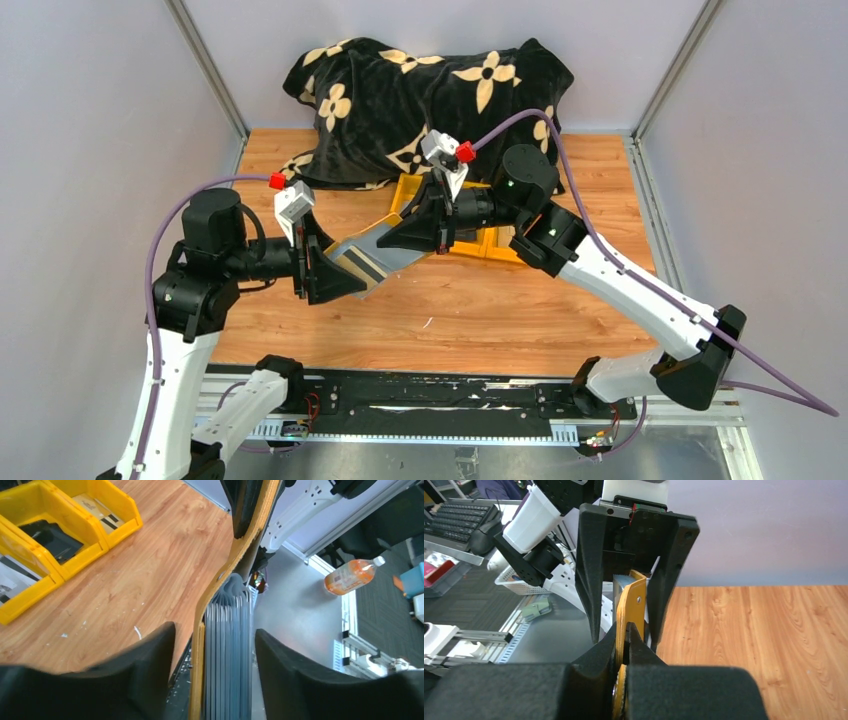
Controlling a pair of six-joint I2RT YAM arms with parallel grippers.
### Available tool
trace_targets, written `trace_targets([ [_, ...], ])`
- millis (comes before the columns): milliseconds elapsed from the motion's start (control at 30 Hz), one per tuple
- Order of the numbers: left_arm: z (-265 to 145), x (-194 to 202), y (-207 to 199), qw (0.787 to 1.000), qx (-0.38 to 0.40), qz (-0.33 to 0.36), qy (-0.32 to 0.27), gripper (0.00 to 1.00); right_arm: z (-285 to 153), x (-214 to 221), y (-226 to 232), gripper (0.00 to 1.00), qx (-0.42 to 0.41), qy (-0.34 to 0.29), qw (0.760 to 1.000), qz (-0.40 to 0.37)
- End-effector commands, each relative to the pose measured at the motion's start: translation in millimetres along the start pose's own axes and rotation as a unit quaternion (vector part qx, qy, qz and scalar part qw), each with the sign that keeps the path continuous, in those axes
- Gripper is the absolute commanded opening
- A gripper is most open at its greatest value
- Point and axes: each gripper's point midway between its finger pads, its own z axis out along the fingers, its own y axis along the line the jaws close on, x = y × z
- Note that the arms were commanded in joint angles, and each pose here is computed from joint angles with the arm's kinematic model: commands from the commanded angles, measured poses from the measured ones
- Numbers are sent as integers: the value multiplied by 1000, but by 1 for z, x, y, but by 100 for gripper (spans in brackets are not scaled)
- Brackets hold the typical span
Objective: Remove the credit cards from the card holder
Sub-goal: Open the card holder, then remove the credit card from the card holder.
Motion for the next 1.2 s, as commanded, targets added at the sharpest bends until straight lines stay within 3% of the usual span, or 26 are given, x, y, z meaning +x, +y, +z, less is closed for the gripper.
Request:
trace_targets([
  [0, -3, -7, -8, 1000, 5, 13, -13, 89, 2, -29, 9, 0, -23, -48, 999, 11],
  [67, 0, -12, -4, 999, 0, 5, -34, 99, 2, -44, 12, 0, -33, -89, 995, 14],
  [167, -2, -25, -13, 995, 6, 19, -99, 100, 1, -54, 10, 0, -29, -129, 991, 27],
  [267, -7, -33, -22, 988, 12, 34, -148, 98, -6, -65, 9, 0, -12, -172, 984, 33],
  [400, -11, -39, -28, 985, 10, 42, -169, 94, -18, -72, 2, 0, 18, -241, 969, 52],
  [600, -16, -51, -28, 980, -7, 51, -191, 84, -25, -69, 1, 0, 19, -277, 958, 72],
  [733, -16, -56, -22, 977, -22, 35, -208, 70, -31, -73, 6, 0, 11, -308, 949, 73],
  [867, -18, -62, -21, 973, -27, 33, -226, 50, -34, -75, 10, 0, 0, -330, 941, 75],
  [1067, -19, -70, -19, 970, -32, 32, -239, 33, -27, -68, 12, 0, -10, -322, 943, 83],
  [1100, -18, -71, -17, 970, -34, 31, -238, 30, -26, -66, 12, 2, -10, -319, 944, 85],
  [1167, -17, -70, -14, 971, -39, 30, -233, 22, -26, -61, 9, 14, -3, -312, 946, 88],
])
